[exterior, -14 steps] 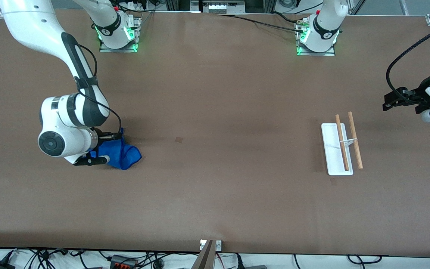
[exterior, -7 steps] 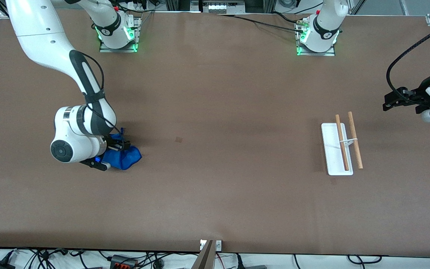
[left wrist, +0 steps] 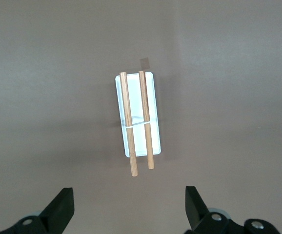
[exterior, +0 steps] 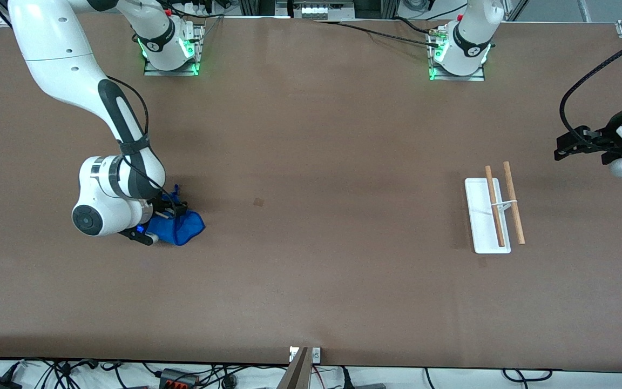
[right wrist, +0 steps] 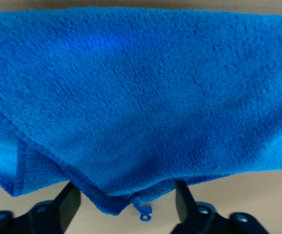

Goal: Pass towel and hang on rack
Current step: 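Reach the right gripper down to the blue towel and grasp it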

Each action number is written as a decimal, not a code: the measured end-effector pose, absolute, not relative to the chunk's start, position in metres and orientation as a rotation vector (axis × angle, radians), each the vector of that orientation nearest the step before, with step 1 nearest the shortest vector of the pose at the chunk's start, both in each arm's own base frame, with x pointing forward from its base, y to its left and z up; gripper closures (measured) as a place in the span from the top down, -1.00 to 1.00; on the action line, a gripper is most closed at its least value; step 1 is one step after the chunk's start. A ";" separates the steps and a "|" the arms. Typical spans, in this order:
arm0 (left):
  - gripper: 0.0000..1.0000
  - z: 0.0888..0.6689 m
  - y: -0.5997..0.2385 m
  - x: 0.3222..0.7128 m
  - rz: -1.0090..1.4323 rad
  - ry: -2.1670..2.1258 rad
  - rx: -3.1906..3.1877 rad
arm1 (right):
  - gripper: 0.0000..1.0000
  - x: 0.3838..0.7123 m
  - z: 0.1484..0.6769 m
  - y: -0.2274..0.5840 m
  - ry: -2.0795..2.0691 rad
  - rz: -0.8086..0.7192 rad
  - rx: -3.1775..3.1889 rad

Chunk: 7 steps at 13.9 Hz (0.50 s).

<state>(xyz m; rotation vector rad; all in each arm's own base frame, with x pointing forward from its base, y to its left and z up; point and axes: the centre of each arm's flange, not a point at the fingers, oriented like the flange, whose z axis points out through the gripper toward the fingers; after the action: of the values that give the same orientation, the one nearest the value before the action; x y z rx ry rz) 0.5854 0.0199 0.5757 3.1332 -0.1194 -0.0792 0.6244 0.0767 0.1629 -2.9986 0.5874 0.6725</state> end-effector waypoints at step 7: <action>1.00 0.563 0.020 0.583 -0.176 -0.119 3.125 | -0.26 0.625 0.165 0.072 0.599 0.676 -2.991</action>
<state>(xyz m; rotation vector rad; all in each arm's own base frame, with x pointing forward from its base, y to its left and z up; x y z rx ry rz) 0.5833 0.0196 0.5633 3.1254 -0.1191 -0.1759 0.6248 0.0722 0.1650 -2.9913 0.5988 0.6764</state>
